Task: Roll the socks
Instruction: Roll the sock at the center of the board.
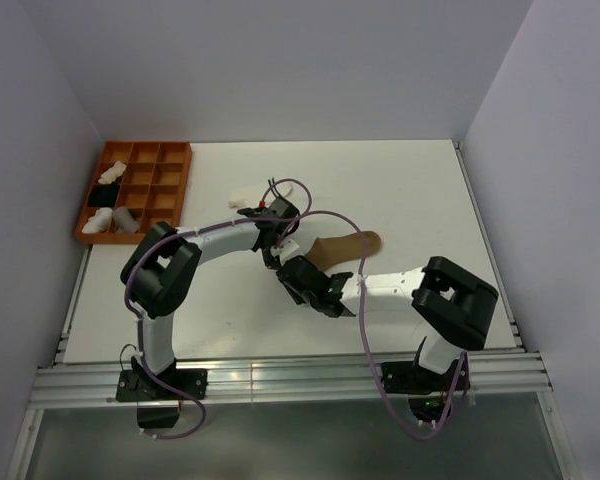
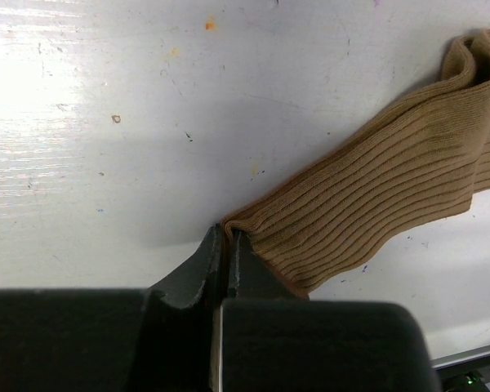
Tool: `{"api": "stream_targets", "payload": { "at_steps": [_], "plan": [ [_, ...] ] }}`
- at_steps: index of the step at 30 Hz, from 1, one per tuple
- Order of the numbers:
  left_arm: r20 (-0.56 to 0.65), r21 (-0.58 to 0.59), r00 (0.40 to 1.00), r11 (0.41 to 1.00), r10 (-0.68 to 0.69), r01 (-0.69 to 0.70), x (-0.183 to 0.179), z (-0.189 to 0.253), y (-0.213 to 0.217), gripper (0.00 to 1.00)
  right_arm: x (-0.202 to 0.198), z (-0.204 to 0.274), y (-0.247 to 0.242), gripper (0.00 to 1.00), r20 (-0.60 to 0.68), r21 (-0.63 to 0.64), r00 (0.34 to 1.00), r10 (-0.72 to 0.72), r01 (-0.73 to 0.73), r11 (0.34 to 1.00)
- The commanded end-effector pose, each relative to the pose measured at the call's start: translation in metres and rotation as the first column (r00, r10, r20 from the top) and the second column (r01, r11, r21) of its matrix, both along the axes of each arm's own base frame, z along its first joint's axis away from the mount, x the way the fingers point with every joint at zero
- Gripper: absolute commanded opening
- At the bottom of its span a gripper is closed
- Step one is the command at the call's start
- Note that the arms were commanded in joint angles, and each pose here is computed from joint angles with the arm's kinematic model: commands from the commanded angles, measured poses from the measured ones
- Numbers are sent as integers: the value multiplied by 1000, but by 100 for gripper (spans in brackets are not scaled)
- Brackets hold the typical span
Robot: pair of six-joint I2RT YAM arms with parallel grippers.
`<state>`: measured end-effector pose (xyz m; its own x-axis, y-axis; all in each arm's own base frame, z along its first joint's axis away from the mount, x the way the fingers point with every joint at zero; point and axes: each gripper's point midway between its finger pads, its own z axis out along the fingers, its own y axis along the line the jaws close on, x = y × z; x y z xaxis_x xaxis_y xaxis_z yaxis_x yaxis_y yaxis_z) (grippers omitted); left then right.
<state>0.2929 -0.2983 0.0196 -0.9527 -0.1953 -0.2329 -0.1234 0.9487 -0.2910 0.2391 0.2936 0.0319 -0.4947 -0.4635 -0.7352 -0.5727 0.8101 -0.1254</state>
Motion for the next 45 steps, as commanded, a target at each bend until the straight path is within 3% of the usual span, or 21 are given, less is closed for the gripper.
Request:
{"api": "stream_targets", "payload": {
  "at_steps": [1, 13, 15, 17, 19, 23, 27, 31, 34, 38, 45],
  "plan": [
    [-57, 84, 998, 996, -26, 31, -14, -18, 14, 0, 3, -1, 3, 41, 11, -33, 1000, -11, 12, 999],
    [-50, 73, 998, 997, -26, 30, -13, -16, 13, 6, -5, -35, -12, 40, -47, -179, 998, -48, 39, 983],
    [-45, 70, 999, 997, -26, 29, -12, -13, 13, 10, -6, -41, -16, 31, -53, -201, 997, -63, 51, 978],
    [-33, 75, 999, 997, -10, 12, -10, -12, 16, 13, -8, -43, -19, 13, -64, -207, 995, -71, 56, 977],
    [-9, 65, 1000, 998, 20, -19, -6, -4, 21, 17, -12, -43, -19, 4, -85, -186, 994, -65, 48, 981],
    [55, 9, 994, 995, 98, -99, 5, 15, 32, 32, -20, -34, -6, 0, -172, -68, 985, -17, 5, 998],
    [139, -45, 973, 983, 183, -178, 19, 47, 49, 55, -27, -20, 13, 0, -290, 104, 954, 69, -40, 994],
    [205, -83, 938, 960, 279, -267, 29, 67, 73, 71, -36, -4, 31, 0, -446, 312, 876, 182, -39, 949],
    [235, -139, 914, 942, 330, -305, 29, 78, 83, 73, -23, 5, 31, 0, -507, 404, 839, 199, 27, 914],
    [225, -203, 917, 936, 330, -287, 16, 75, 82, 73, -23, 13, 32, 0, -608, 558, 727, 319, 106, 823],
    [206, -284, 937, 934, 281, -218, -11, 65, 55, 70, -12, 6, 24, 0, -679, 631, 623, 388, 225, 742]
  ]
}}
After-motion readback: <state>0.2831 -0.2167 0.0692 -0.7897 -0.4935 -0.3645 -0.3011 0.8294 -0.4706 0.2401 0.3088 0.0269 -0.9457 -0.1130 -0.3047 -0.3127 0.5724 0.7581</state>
